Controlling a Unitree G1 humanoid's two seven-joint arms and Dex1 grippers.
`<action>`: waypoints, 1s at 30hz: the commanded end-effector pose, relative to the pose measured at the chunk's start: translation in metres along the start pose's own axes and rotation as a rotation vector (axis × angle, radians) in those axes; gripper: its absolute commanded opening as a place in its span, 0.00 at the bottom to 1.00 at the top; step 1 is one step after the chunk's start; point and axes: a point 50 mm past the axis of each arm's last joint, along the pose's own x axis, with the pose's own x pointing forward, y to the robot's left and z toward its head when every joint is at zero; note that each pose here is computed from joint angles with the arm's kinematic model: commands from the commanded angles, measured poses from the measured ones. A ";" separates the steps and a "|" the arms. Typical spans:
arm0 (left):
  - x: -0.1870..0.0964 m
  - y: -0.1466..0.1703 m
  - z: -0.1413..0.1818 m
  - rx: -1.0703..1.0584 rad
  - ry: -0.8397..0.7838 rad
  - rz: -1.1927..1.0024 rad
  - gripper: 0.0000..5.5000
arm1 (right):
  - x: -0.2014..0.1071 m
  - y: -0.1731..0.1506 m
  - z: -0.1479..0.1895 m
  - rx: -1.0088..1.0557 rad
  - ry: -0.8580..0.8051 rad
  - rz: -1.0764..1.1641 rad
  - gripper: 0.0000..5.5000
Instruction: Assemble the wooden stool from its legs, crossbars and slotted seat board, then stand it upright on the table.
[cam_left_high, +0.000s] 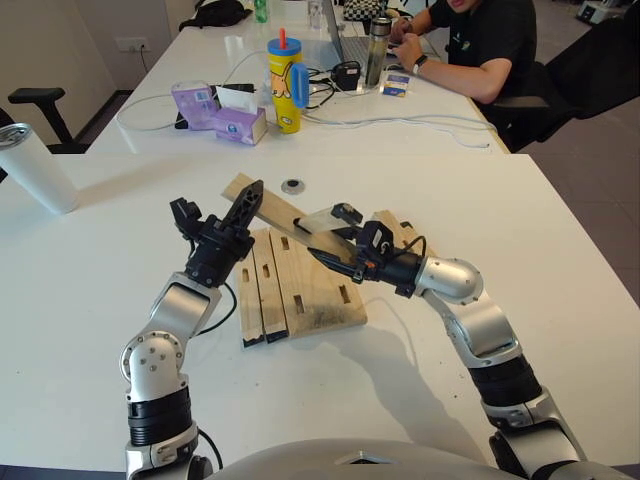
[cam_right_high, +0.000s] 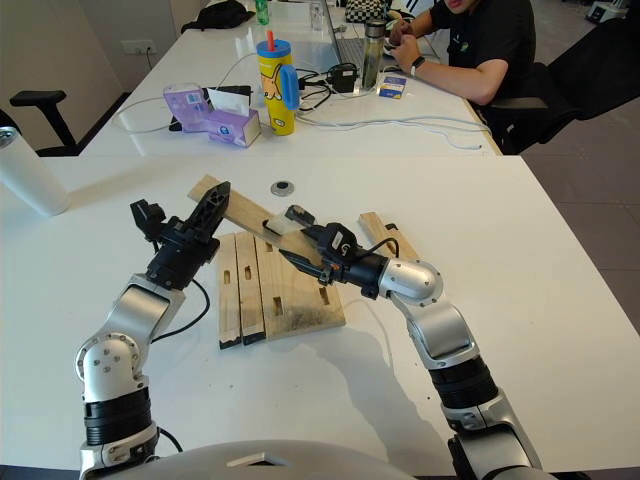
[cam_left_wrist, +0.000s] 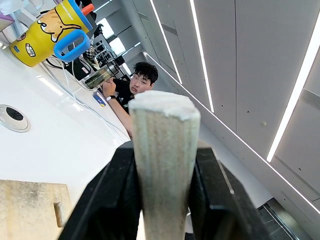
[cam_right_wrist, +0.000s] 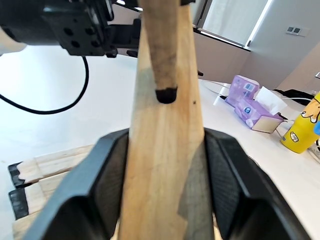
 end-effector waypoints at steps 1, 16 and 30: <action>0.002 0.001 0.002 0.015 -0.004 0.007 0.19 | -0.002 0.000 0.005 0.014 -0.017 0.020 0.45; -0.008 0.036 0.047 0.084 -0.253 0.240 0.19 | -0.025 0.001 -0.013 0.078 0.188 0.193 0.59; -0.009 0.039 0.058 0.065 -0.306 0.255 0.19 | -0.027 0.020 -0.062 -0.046 0.556 0.458 0.59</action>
